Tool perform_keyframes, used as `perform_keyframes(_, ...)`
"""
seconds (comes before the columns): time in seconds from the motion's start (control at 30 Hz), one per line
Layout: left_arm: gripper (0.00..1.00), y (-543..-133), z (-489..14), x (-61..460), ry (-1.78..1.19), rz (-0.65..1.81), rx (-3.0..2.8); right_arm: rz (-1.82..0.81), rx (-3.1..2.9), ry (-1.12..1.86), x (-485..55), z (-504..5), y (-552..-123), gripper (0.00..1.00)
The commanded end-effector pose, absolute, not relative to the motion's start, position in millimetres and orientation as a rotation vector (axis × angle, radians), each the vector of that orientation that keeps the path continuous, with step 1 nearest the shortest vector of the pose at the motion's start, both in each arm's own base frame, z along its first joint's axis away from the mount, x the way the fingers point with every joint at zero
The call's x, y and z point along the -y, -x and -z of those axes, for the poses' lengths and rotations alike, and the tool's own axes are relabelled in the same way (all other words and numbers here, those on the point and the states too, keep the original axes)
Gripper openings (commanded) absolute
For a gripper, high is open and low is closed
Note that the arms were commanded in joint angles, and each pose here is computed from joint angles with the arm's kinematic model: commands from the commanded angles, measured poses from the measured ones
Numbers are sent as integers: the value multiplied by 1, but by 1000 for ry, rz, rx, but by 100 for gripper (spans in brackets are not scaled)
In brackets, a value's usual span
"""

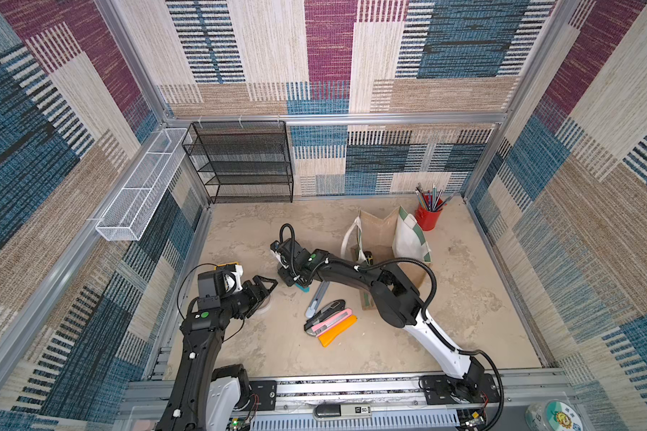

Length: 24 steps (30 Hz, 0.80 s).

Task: Place the art knife into the pouch
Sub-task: Pick up the utility knife at the center of the board.

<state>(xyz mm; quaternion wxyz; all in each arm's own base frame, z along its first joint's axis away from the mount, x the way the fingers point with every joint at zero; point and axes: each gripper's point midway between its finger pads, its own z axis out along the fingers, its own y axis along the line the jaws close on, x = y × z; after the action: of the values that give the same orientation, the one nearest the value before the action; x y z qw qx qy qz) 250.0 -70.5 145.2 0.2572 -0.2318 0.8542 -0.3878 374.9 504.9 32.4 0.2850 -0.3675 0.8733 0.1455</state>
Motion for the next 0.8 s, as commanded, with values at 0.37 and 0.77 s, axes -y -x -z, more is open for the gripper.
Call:
perform_keyframes(0.37, 84, -254, -155, 73, 582, 1071, -2287, -473, -2307, 892, -496, -87, -376, 30)
perform_keyframes(0.77, 84, -260, -175, 76, 527, 1101, -2248, -515, -2186, 835, -484, -183, -373, 30)
